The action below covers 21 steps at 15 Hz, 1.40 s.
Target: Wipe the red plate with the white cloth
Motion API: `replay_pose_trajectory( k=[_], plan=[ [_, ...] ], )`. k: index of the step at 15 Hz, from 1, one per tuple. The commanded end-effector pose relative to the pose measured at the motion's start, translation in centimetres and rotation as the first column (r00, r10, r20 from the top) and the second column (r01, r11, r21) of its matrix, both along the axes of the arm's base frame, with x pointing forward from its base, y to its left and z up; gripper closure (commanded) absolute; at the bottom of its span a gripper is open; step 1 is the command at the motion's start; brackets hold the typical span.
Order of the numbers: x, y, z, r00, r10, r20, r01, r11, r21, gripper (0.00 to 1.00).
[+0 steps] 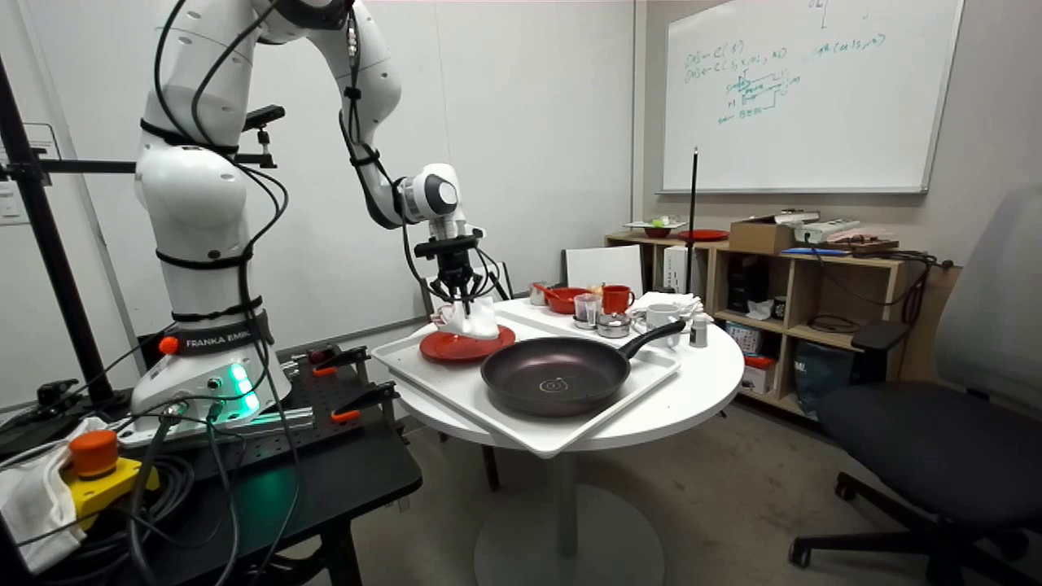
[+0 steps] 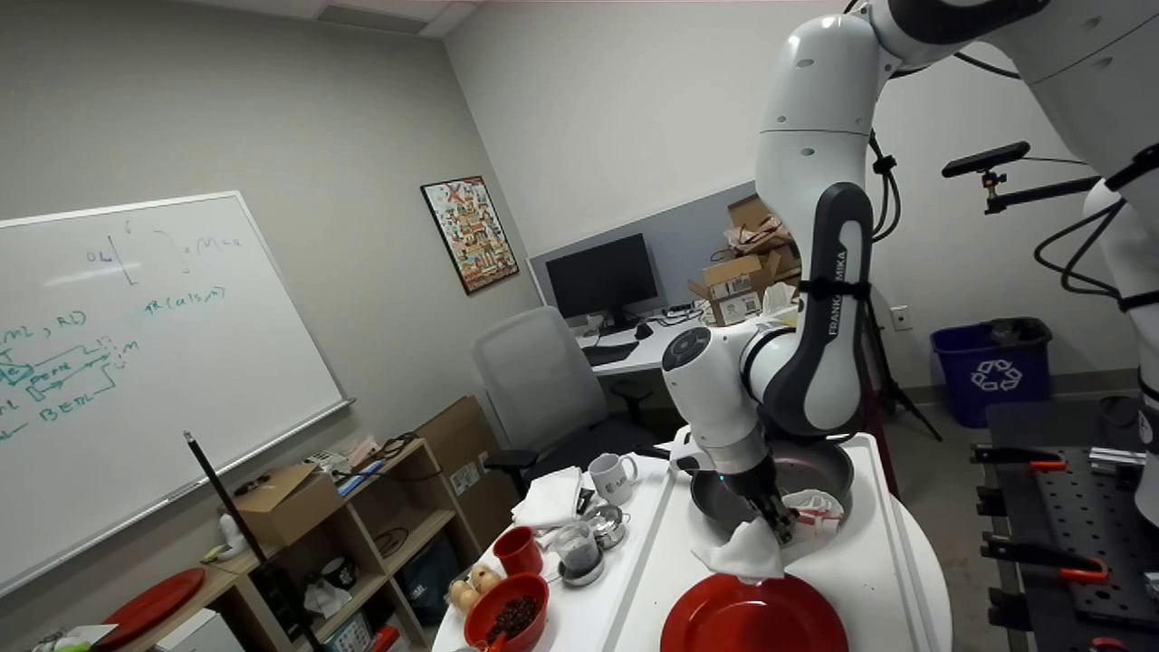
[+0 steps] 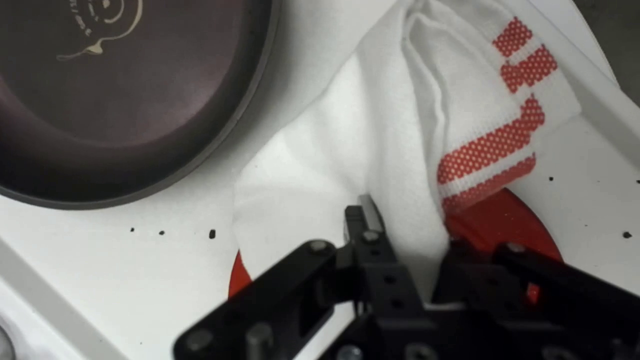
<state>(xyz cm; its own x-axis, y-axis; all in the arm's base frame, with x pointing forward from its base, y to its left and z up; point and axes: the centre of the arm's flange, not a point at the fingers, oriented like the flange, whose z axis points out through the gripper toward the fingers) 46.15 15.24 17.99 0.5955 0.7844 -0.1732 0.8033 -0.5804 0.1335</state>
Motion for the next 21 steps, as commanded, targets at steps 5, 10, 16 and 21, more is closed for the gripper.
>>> replay_pose_trajectory(
  k=[5,10,16,21],
  plan=[
    [0.8,2.8,-0.7,0.989,0.128,-0.08,-0.118,0.986,0.116,0.93],
    [1.1,3.5,-2.7,0.973,0.168,-0.156,-0.136,0.971,0.196,0.93],
    [2.0,4.1,-5.0,0.933,0.262,-0.246,-0.188,0.939,0.288,0.93],
    [3.0,4.9,-6.5,0.87,0.382,-0.312,-0.261,0.893,0.366,0.93]
  ],
)
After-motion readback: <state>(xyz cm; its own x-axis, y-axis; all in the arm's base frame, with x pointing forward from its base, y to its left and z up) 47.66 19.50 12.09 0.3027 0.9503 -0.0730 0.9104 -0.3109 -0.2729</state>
